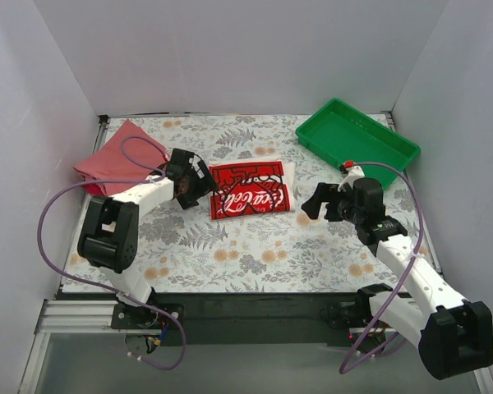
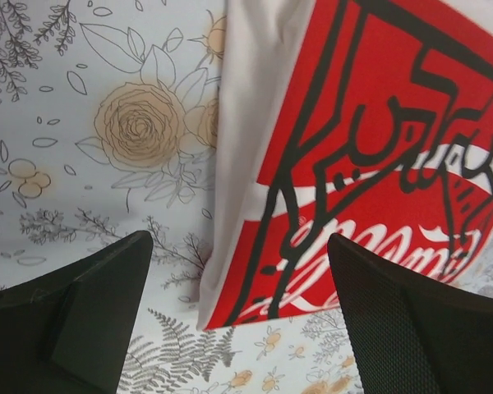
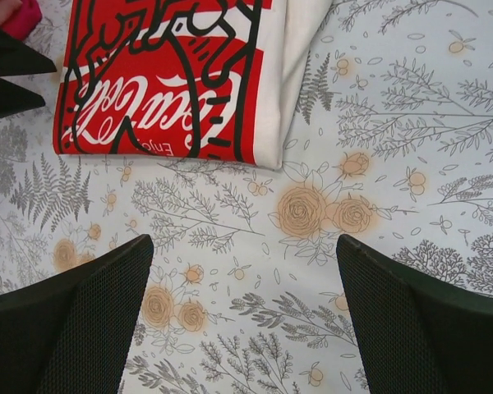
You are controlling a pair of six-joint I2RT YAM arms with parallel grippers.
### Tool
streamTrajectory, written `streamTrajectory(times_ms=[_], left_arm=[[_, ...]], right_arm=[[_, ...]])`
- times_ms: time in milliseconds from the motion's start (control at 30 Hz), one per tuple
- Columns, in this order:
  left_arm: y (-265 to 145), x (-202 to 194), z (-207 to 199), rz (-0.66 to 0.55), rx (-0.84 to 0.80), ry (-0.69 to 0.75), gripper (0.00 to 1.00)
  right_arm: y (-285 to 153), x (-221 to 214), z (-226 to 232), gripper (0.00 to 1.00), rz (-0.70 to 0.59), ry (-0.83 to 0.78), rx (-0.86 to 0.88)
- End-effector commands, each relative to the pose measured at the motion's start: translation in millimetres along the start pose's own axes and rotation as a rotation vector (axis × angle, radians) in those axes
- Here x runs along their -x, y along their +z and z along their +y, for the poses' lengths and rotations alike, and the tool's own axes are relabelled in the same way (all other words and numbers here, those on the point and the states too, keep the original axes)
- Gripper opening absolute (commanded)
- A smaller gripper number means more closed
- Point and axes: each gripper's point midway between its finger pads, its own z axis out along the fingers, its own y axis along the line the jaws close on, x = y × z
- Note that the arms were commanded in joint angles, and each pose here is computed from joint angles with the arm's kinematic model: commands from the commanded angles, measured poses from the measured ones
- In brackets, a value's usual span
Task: Fold and stack the t-shirts
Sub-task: Neatly place the folded tshirt to the corner
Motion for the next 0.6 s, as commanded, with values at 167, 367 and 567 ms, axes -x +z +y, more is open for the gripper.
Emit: streamTrajectory(times_ms=[167, 367, 567], left_arm=[[37.9, 5.2, -5.3, 0.022, 0.038, 0.071, 0.81], [57.8, -8.3, -4.5, 0.065, 0.088, 0.122, 0.75], [79.0, -16.5, -0.2, 0.068, 0.208, 0.195, 0.60]], right_arm=[[-3.9, -5.8, 4.2, 0.98, -0.017, -0.020, 0.044], [-5.5, -10.4, 2.7, 0.98, -0.017, -0.032, 0.043], [-6.7, -11.3, -0.4, 0.98, -0.019, -0.038, 0.030]])
